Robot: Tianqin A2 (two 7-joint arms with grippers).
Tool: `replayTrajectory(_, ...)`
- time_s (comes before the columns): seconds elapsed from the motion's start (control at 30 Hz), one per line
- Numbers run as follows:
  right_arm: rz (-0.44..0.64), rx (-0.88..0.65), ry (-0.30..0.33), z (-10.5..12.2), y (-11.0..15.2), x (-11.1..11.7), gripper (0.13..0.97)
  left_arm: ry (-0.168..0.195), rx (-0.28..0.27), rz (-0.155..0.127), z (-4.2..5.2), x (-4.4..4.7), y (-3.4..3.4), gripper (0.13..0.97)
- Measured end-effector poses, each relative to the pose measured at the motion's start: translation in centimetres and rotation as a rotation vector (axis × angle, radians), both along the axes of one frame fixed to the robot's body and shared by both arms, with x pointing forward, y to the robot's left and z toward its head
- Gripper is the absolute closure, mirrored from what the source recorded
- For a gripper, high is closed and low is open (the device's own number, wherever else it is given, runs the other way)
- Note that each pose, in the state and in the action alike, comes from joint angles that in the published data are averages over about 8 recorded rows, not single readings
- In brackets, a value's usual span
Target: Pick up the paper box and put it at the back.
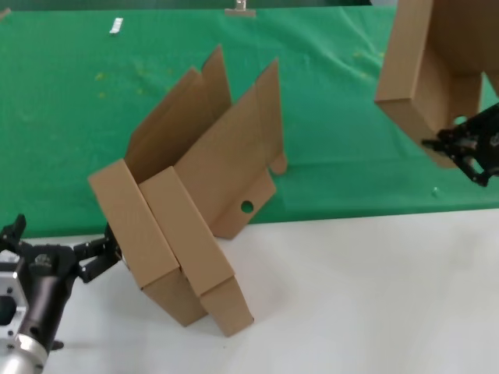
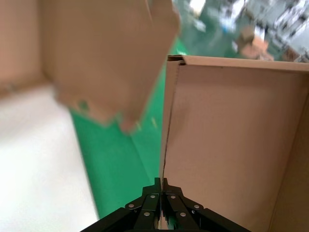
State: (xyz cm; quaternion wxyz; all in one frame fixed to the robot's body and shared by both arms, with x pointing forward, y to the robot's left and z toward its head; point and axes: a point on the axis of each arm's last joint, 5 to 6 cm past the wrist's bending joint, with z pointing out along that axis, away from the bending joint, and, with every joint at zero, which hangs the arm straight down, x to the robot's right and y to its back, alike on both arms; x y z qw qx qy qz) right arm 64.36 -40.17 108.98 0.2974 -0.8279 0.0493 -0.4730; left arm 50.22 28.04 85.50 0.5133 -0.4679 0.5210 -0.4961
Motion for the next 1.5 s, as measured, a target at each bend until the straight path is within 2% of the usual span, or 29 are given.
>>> replayTrajectory(0.2, -0.126, -0.243, 0.012, -0.5, 0.6, 4.9, 0.942, 0.000, 0.000, 0.000, 0.00, 0.00, 0.00, 0.132)
replayTrajectory(0.4, -0.209, -0.497, 0.030, -1.5, 2.2, 8.6, 0.942, 0.000, 0.000, 0.000, 0.00, 0.00, 0.00, 0.132)
replayTrajectory(0.63, -0.259, -0.643, 0.037, -1.7, 4.7, 11.8, 0.942, 0.000, 0.000, 0.000, 0.00, 0.00, 0.00, 0.132)
replayTrajectory(0.8, -0.279, -0.643, 0.042, -1.6, 5.7, 12.6, 0.943, 0.000, 0.000, 0.000, 0.00, 0.00, 0.00, 0.132)
replayTrajectory(1.13, -0.272, -0.623, 0.081, -2.2, 6.4, 12.7, 0.925, 0.000, 0.000, 0.000, 0.00, 0.00, 0.00, 0.132)
replayTrajectory(1.5, -0.264, -0.618, 0.095, -2.0, 6.9, 12.8, 0.808, 0.000, 0.000, 0.000, 0.00, 0.00, 0.00, 0.132)
